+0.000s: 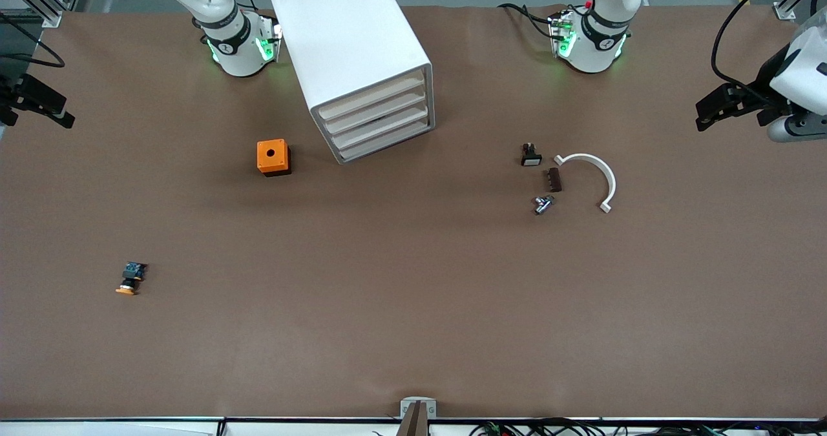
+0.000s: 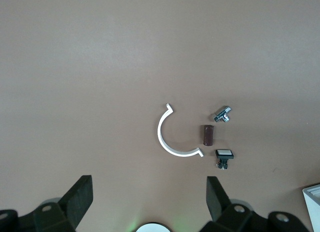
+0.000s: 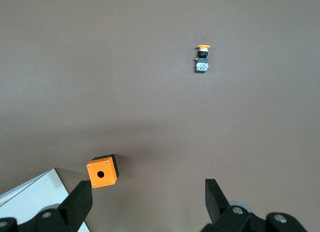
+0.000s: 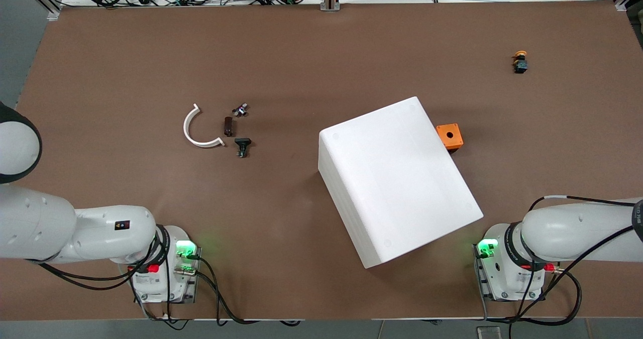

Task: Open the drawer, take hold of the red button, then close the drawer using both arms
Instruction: 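Reach the left gripper toward the white cabinet's drawer handle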

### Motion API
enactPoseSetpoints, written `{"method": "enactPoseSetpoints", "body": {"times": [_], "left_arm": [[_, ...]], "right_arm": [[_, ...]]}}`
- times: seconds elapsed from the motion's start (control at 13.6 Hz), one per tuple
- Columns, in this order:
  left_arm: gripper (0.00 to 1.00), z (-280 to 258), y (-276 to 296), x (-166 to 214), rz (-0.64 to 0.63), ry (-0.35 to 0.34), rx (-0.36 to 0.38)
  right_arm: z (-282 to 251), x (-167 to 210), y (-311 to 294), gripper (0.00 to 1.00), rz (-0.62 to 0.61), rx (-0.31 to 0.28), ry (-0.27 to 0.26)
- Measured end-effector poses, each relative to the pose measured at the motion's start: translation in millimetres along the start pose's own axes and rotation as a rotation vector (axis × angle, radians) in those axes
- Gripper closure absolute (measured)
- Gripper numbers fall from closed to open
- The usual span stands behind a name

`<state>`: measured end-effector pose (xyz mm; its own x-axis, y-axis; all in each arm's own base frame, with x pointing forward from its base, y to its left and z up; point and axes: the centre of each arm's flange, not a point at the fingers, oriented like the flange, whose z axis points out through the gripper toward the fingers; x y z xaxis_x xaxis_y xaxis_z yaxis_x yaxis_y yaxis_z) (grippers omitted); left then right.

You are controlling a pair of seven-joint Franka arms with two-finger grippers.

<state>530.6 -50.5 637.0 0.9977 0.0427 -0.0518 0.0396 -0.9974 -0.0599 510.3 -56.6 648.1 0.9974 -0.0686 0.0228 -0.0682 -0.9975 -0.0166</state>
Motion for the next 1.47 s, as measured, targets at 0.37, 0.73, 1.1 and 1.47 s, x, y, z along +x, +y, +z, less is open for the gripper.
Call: {"method": "enactPoseSetpoints", "body": {"times": [0.37, 0.73, 1.1, 1.47], "left_arm": [[0.00, 7.3, 6.4, 3.9, 0.012, -0.015, 0.000], [0.00, 30.9, 16.5, 27.8, 0.032, -0.054, -0.008], [0.00, 102.7, 77.6, 60.5, 0.053, -0.151, -0.006], [0.00, 157.8, 116.3, 92.3, -0.121, -0.233, -0.029]], "right_arm": [[0.7, -0.1, 1.1, 0.00, 0.001, -0.008, -0.002], [1.7, -0.5, 1.5, 0.00, 0.001, -0.009, -0.004], [2.3, -0.9, 1.8, 0.00, 0.002, -0.009, -0.006], [2.5, -1.1, 1.9, 0.00, 0.002, -0.009, -0.006]]}}
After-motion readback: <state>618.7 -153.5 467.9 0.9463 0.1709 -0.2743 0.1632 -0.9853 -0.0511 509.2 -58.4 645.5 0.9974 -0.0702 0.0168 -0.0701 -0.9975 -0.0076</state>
